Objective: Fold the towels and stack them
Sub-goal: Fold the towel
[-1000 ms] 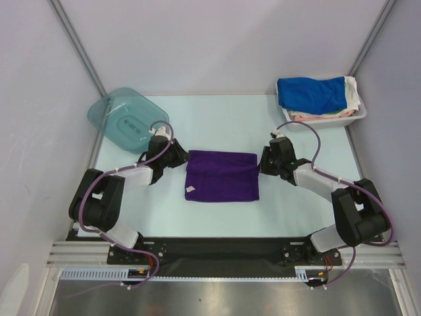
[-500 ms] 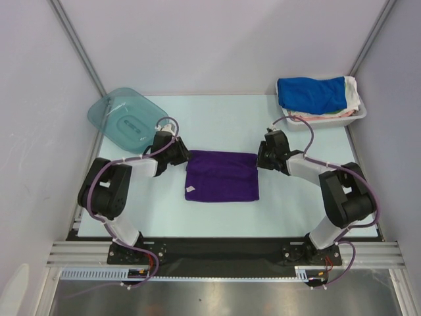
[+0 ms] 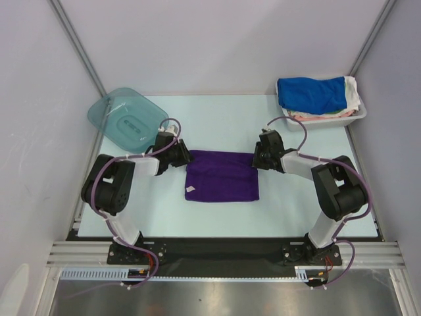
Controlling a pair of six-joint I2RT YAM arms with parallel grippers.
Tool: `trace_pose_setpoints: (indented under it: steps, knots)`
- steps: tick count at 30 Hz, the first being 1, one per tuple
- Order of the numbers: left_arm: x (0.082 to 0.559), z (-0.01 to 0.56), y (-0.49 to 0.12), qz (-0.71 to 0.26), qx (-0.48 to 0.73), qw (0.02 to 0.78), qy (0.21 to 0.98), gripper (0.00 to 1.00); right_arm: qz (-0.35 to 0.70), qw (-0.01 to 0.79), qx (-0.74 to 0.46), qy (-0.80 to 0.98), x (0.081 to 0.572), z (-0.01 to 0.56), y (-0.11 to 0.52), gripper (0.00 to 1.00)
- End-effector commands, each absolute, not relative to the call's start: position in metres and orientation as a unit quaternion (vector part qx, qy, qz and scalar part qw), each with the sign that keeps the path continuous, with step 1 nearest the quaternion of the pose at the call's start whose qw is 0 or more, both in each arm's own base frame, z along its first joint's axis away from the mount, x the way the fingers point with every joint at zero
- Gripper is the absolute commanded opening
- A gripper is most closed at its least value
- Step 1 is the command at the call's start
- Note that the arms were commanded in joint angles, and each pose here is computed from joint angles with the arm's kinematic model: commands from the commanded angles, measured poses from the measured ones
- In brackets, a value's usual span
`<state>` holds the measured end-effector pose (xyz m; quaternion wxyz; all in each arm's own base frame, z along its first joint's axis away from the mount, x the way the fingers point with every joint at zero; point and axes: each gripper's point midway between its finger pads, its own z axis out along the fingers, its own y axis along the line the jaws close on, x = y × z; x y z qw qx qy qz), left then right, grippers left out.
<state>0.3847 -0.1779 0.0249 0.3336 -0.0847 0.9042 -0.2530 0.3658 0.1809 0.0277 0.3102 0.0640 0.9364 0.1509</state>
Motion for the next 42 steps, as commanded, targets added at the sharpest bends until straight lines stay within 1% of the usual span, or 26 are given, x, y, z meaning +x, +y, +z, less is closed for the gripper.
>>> trace_pose_setpoints:
  steps: [1,3,4,5,6,7,8,10,15,24,27,28,29,30,32,33,38,42]
  knots:
    - [0.396,0.035,-0.187,-0.267,-0.066,0.345,0.897,0.29,0.158,0.337,0.065,0.926,0.383,0.043,0.187,0.25]
    - [0.398,0.040,-0.188,-0.269,-0.067,0.349,0.895,0.24,0.158,0.338,0.064,0.926,0.384,0.045,0.188,0.19]
    - [0.399,0.043,-0.189,-0.271,-0.066,0.352,0.893,0.17,0.160,0.339,0.064,0.925,0.385,0.047,0.189,0.16]
    - [0.400,0.049,-0.190,-0.274,-0.063,0.356,0.891,0.15,0.161,0.340,0.064,0.924,0.386,0.049,0.189,0.11]
    - [0.404,0.055,-0.191,-0.276,-0.062,0.362,0.888,0.13,0.162,0.341,0.063,0.924,0.387,0.051,0.190,0.10]
    - [0.405,0.058,-0.192,-0.277,-0.059,0.364,0.887,0.07,0.163,0.343,0.063,0.923,0.388,0.054,0.190,0.09]
    - [0.406,0.066,-0.192,-0.278,-0.056,0.371,0.884,0.04,0.165,0.348,0.063,0.921,0.391,0.059,0.191,0.05]
    - [0.411,0.077,-0.192,-0.279,-0.056,0.384,0.878,0.01,0.163,0.352,0.064,0.919,0.393,0.066,0.189,0.02]
    - [0.418,0.106,-0.188,-0.272,-0.052,0.411,0.869,0.00,0.165,0.374,0.074,0.910,0.406,0.095,0.177,0.00]
    - [0.419,0.119,-0.185,-0.266,-0.050,0.420,0.866,0.00,0.167,0.391,0.099,0.900,0.413,0.115,0.151,0.00]
    - [0.422,0.122,-0.185,-0.261,-0.048,0.417,0.869,0.00,0.178,0.395,0.095,0.896,0.415,0.125,0.152,0.00]
    - [0.422,0.122,-0.185,-0.259,-0.047,0.415,0.871,0.02,0.177,0.393,0.094,0.897,0.415,0.123,0.152,0.00]
    - [0.420,0.114,-0.182,-0.249,-0.053,0.406,0.878,0.07,0.176,0.392,0.093,0.898,0.416,0.123,0.152,0.00]
    - [0.418,0.110,-0.181,-0.248,-0.055,0.402,0.880,0.20,0.177,0.389,0.092,0.899,0.415,0.121,0.153,0.00]
    - [0.415,0.100,-0.181,-0.249,-0.060,0.392,0.884,0.23,0.180,0.385,0.093,0.900,0.414,0.116,0.154,0.00]
    - [0.413,0.097,-0.182,-0.251,-0.059,0.389,0.885,0.28,0.180,0.381,0.093,0.902,0.413,0.112,0.154,0.00]
    - [0.403,0.075,-0.192,-0.260,-0.053,0.358,0.895,0.29,0.186,0.377,0.094,0.902,0.409,0.106,0.156,0.00]
    - [0.388,0.059,-0.201,-0.264,-0.050,0.339,0.902,0.33,0.187,0.376,0.092,0.903,0.407,0.104,0.157,0.00]
